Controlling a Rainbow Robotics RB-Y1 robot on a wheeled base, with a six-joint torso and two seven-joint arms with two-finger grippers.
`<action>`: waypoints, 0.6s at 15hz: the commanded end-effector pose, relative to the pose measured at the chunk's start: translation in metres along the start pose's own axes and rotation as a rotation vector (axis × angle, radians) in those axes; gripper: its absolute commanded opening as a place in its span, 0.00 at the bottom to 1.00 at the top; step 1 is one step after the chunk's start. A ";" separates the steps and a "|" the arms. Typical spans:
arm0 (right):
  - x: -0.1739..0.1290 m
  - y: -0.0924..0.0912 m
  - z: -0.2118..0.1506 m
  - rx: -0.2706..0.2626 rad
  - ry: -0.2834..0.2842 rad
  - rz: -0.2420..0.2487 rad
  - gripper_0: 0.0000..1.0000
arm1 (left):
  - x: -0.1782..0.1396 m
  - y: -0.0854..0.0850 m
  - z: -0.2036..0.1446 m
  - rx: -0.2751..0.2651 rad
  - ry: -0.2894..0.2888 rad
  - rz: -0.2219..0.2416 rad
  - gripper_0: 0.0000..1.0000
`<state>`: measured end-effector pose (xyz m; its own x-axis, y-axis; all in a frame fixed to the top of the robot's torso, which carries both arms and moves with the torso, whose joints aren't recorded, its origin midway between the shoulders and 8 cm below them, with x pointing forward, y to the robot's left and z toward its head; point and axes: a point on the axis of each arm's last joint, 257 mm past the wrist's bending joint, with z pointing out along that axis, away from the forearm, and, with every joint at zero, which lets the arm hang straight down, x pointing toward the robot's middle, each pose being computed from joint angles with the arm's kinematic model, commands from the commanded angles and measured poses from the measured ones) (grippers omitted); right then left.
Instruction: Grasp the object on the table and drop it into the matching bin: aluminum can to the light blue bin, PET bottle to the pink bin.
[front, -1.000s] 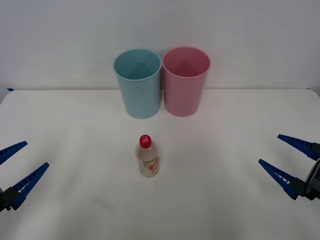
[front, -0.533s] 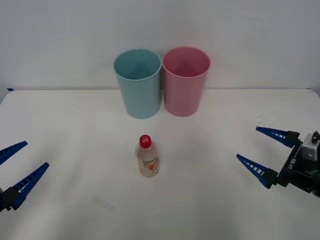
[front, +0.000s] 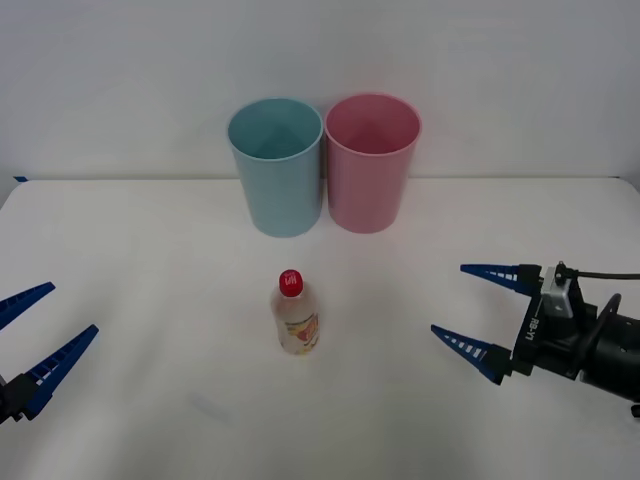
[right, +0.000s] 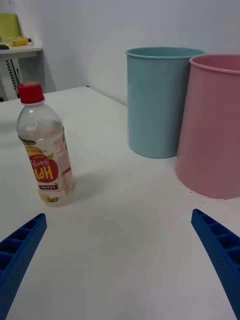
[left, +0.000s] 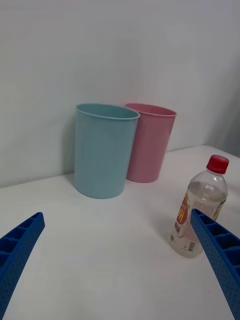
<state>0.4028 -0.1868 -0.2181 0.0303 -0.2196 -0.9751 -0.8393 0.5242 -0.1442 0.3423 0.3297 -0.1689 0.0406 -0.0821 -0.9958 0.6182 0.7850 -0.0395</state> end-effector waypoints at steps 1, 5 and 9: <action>-0.001 0.012 0.016 -0.042 0.002 0.002 1.00 | 0.000 0.000 0.000 0.000 0.000 0.000 1.00; 0.001 0.029 0.041 -0.081 0.007 0.013 1.00 | 0.000 0.000 0.000 0.000 0.000 0.000 1.00; 0.002 0.046 0.067 -0.113 0.014 0.002 1.00 | 0.000 0.000 0.000 0.000 0.000 0.000 1.00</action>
<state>0.4008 -0.1134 -0.2365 0.0204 -0.2292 -0.9732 -0.8931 0.4333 -0.1208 0.3422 0.3297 -0.1689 0.0406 -0.0821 -0.9958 0.6182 0.7850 -0.0395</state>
